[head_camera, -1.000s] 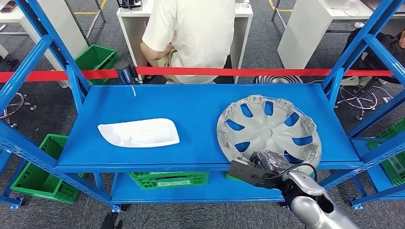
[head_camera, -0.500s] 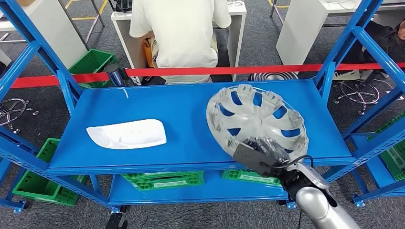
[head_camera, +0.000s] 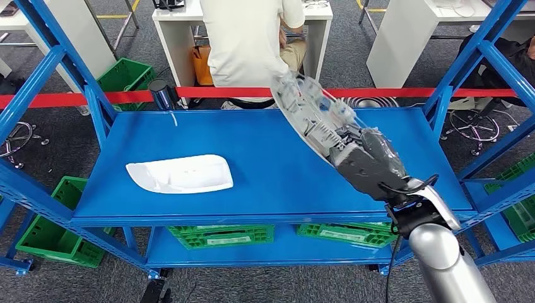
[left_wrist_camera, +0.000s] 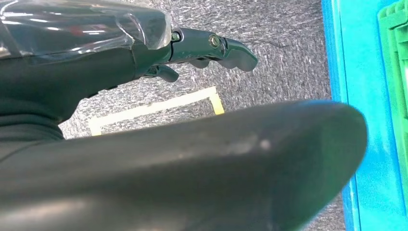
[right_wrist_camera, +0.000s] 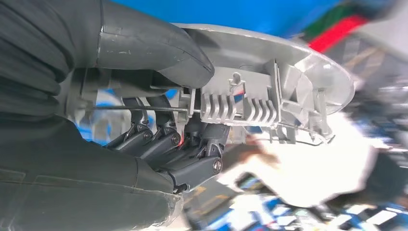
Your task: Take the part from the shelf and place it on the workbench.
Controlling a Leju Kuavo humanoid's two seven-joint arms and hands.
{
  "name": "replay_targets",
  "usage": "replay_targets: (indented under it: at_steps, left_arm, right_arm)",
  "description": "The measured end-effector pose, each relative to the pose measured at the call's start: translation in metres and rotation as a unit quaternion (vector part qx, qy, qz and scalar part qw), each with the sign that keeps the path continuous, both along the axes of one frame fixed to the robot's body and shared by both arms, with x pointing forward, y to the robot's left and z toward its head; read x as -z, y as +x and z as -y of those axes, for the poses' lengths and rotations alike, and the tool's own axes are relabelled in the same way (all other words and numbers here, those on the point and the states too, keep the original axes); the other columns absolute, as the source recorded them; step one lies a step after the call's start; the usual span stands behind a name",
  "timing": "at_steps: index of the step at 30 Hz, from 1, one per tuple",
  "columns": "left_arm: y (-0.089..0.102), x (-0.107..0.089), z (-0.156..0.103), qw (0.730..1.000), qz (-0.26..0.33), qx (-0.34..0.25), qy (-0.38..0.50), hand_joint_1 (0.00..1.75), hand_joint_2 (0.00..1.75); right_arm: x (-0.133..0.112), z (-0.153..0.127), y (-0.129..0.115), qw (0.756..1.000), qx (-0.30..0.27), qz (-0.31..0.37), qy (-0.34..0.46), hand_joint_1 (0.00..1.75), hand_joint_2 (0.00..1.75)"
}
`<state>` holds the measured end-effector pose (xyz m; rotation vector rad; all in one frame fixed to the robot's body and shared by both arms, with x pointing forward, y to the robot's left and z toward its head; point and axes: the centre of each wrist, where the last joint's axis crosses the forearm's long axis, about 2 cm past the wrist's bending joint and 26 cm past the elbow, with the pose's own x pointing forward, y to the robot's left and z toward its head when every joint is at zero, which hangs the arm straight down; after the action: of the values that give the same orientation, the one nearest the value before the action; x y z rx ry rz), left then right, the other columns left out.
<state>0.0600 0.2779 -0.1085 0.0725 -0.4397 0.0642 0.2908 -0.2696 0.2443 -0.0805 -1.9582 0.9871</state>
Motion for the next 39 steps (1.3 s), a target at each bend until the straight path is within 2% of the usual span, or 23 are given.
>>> replay_targets:
  at_steps: [5, 12, 14, 16, 19, 24, 28, 32, 39]
  left_arm:
    - [0.003, -0.001, 0.008, 1.0, 0.016, 0.018, 0.011, 0.0, 0.0]
    - [0.004, -0.001, 0.008, 1.0, 0.019, 0.02, 0.013, 0.0, 0.0]
    - [0.006, -0.001, 0.009, 0.999, 0.025, 0.024, 0.018, 0.0, 0.0]
    - [0.008, -0.002, 0.011, 0.998, 0.038, 0.034, 0.026, 0.0, 0.0]
    - [0.012, -0.003, 0.013, 0.997, 0.055, 0.059, 0.022, 0.0, 0.0]
    - [0.016, -0.003, 0.012, 0.996, 0.06, 0.071, -0.006, 0.0, 0.0]
    - [0.019, -0.004, 0.01, 0.995, 0.063, 0.075, -0.016, 0.0, 1.75]
    - [0.018, -0.003, 0.01, 0.995, 0.062, 0.077, -0.02, 0.0, 1.75]
    - [0.014, -0.003, 0.009, 0.995, 0.065, 0.072, -0.017, 0.0, 1.75]
  right_arm:
    - [-0.01, 0.007, 0.002, 0.99, -0.081, 0.0, 0.116, 1.75, 1.75]
    - [-0.011, 0.008, 0.002, 0.988, -0.09, 0.0, 0.128, 1.75, 1.75]
    - [-0.012, 0.009, 0.002, 0.982, -0.111, -0.003, 0.153, 1.75, 1.75]
    - [-0.013, 0.009, 0.001, 0.961, -0.177, -0.022, 0.212, 1.75, 1.75]
    - [-0.011, 0.003, -0.003, 0.903, -0.3, -0.06, 0.301, 1.75, 1.75]
    - [-0.006, -0.008, -0.008, 0.837, -0.391, -0.111, 0.366, 1.75, 1.75]
    - [-0.002, -0.017, -0.012, 0.813, -0.418, -0.136, 0.382, 1.75, 1.75]
    - [0.006, -0.026, -0.018, 0.778, -0.452, -0.171, 0.403, 1.75, 1.75]
    - [0.019, -0.058, -0.036, 0.719, -0.505, -0.229, 0.419, 1.75, 1.75]
